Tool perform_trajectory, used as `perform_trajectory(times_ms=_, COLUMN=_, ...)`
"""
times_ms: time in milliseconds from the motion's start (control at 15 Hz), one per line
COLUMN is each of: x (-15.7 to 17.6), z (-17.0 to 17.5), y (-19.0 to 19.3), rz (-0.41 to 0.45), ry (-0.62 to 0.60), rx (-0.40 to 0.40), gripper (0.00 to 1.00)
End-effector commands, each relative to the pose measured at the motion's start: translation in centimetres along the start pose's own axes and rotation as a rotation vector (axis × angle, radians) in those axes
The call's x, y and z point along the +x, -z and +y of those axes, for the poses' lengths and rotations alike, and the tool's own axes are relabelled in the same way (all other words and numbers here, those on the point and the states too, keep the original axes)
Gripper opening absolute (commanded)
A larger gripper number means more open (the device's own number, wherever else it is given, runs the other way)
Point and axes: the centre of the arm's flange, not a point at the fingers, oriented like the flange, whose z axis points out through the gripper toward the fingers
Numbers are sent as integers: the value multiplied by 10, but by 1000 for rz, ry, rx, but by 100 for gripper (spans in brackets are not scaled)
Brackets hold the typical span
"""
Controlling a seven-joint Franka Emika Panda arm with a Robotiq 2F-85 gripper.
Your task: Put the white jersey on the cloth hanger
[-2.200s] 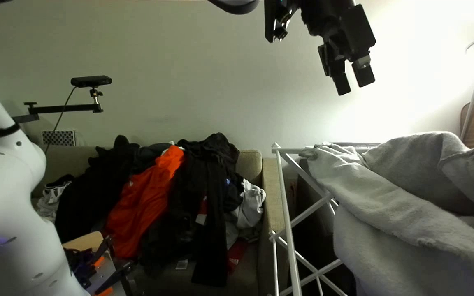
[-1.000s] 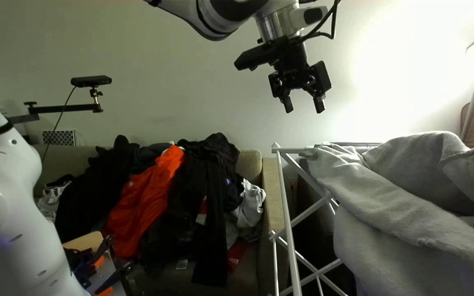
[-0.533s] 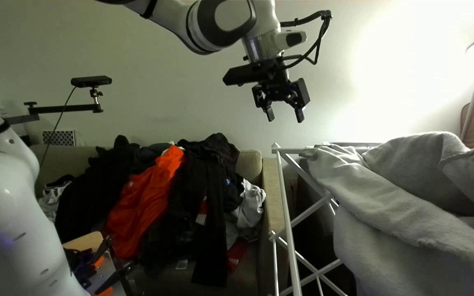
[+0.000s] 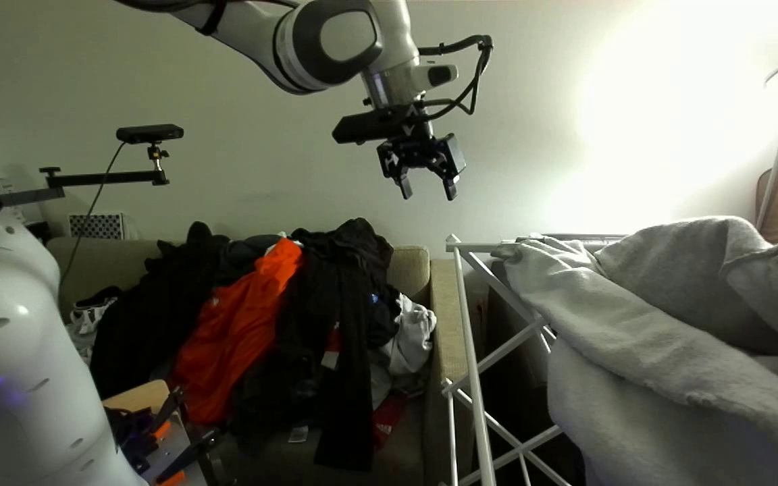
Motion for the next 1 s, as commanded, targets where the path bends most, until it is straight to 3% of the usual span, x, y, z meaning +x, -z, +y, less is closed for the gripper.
perform_trajectory(times_ms=0, x=-11, z=-22, y=2, rz=5, ry=-2, rx=4, gripper=100)
perform_trajectory(times_ms=933, x=11, z=-63, y=-20, rz=-132, ry=-147, rx=-82, gripper=100)
